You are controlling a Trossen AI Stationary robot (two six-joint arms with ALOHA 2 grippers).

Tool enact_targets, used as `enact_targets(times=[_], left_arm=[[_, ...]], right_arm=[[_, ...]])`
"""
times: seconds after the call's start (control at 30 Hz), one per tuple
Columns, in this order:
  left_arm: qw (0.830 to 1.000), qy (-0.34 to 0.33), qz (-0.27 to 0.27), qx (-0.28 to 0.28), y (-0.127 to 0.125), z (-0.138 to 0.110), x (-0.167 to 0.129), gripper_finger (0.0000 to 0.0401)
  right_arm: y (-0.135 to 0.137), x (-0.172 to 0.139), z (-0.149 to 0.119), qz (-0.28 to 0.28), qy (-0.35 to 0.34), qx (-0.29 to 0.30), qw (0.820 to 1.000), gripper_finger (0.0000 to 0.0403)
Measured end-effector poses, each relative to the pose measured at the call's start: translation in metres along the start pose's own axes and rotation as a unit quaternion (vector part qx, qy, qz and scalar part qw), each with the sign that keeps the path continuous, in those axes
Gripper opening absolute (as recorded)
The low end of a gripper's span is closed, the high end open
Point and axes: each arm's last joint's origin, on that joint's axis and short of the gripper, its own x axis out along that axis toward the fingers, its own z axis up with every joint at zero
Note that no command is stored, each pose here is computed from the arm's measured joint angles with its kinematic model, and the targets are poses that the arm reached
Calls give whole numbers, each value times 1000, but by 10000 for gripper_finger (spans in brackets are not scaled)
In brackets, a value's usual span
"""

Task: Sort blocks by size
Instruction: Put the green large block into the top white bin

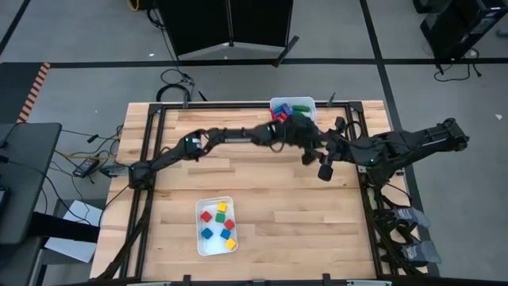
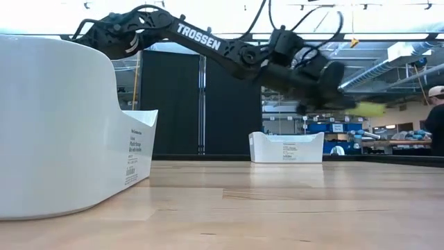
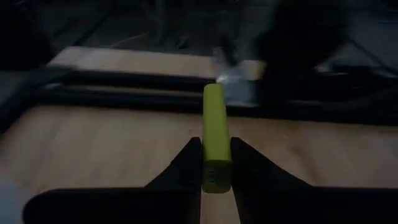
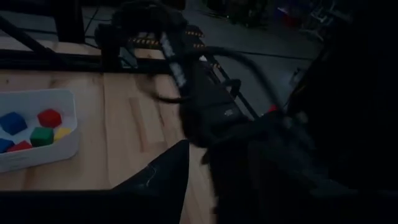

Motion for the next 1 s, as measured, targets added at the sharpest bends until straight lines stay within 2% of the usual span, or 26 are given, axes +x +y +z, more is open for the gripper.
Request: enact_targets(times=[0.2,0.5,0.8,1.0], left_arm=[[997,41,61,-23,47,2,-20,60],[984,95,140,-48,92,13,-56,60],[967,141,202,-66,119,4,-72,60],[966,141,205,-71,124,3,-74,70]], right_arm=[[-1,-3,0,2,-4,1,1000,177],[-1,-3,0,3,-4,-1,1000,172],[-1,-3,0,4,-4,0,1000,173],[-1,-3,0,4,-4,2,1000,170]])
